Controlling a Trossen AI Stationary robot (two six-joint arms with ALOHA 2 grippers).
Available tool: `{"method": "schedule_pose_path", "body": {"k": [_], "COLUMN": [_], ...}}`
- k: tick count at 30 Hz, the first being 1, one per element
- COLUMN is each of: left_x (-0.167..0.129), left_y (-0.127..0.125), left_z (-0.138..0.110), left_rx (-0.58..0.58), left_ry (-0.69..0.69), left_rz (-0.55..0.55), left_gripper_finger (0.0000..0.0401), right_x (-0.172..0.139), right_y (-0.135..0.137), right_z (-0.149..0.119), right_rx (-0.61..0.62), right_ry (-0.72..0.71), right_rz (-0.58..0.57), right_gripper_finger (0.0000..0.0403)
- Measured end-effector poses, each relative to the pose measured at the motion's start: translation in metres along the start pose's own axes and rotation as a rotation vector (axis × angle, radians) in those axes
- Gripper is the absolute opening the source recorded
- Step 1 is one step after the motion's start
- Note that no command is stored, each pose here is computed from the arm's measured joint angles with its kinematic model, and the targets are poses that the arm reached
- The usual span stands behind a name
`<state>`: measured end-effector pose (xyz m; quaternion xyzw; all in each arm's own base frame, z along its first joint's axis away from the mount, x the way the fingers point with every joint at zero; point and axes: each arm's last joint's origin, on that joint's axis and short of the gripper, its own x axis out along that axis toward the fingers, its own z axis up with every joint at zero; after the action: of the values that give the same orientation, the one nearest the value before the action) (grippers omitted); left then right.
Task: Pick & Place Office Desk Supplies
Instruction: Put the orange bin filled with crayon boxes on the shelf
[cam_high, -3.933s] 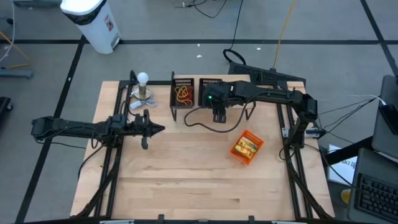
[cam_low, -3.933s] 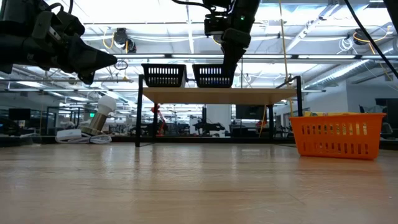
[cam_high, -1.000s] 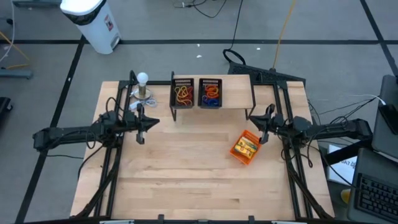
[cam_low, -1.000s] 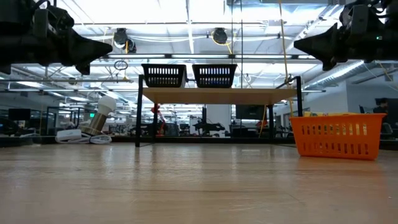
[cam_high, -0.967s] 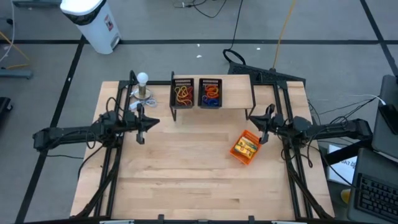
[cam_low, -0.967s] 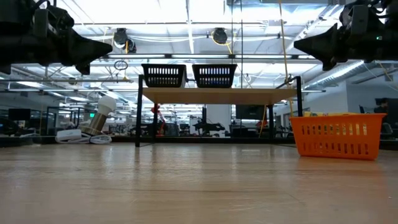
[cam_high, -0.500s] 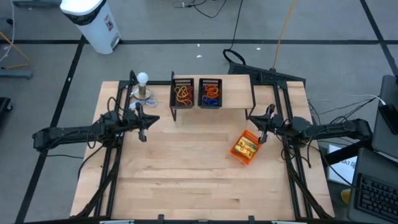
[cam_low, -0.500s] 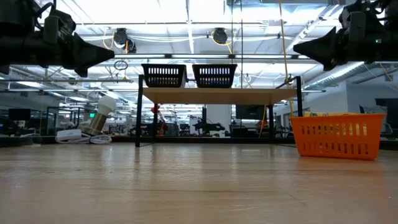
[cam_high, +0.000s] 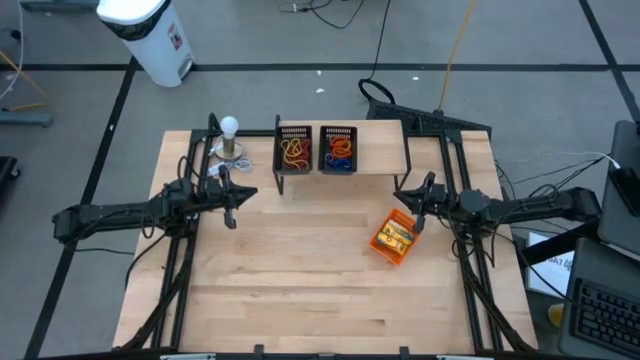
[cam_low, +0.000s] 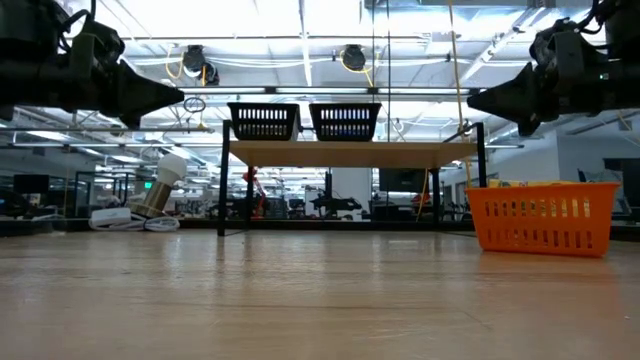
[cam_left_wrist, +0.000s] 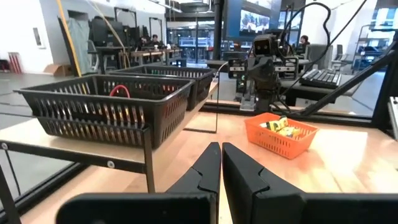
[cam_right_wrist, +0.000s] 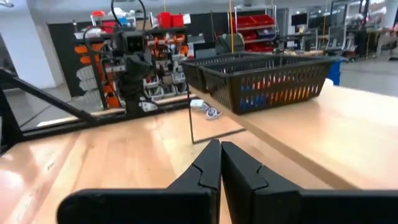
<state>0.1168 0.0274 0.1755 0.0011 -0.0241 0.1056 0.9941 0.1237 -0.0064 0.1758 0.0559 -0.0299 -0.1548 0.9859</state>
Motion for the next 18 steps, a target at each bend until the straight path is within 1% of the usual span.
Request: {"method": "schedule_pose_path", "body": {"k": [2, 3, 5, 9, 11, 15, 18], "left_x": [0.0, 0.0, 0.0, 0.0, 0.0, 0.0, 0.0], "left_y": [0.0, 0.0, 0.0, 0.0, 0.0, 0.001, 0.003], "left_z": [-0.001, -0.001, -0.002, -0.002, -0.002, -0.002, 0.001], "left_rx": [-0.002, -0.002, 0.004, 0.02, 0.019, 0.021, 0.025], "left_ry": [0.007, 0.013, 0.023, 0.022, 0.022, 0.02, -0.009], "left_rz": [0.0, 0.0, 0.002, 0.012, 0.014, 0.027, 0.095], "left_gripper_finger": [0.0019, 0.0019, 0.0019, 0.0019, 0.0019, 0.0019, 0.0019], "right_x": [0.001, 0.002, 0.007, 0.018, 0.024, 0.034, 0.041], "right_y": [0.001, 0.003, 0.008, 0.02, 0.029, 0.05, 0.066], "right_z": [0.0, 0.004, 0.02, 0.053, 0.066, 0.092, 0.1], "right_rx": [-0.042, -0.068, -0.105, -0.178, -0.206, -0.238, -0.254], "right_ry": [0.015, 0.027, 0.024, 0.116, 0.176, 0.251, 0.351], "right_rz": [0.006, 0.003, -0.025, -0.056, -0.034, 0.036, 0.082], "right_gripper_finger": [0.0006, 0.0007, 0.0008, 0.0008, 0.0008, 0.0008, 0.0003]}}
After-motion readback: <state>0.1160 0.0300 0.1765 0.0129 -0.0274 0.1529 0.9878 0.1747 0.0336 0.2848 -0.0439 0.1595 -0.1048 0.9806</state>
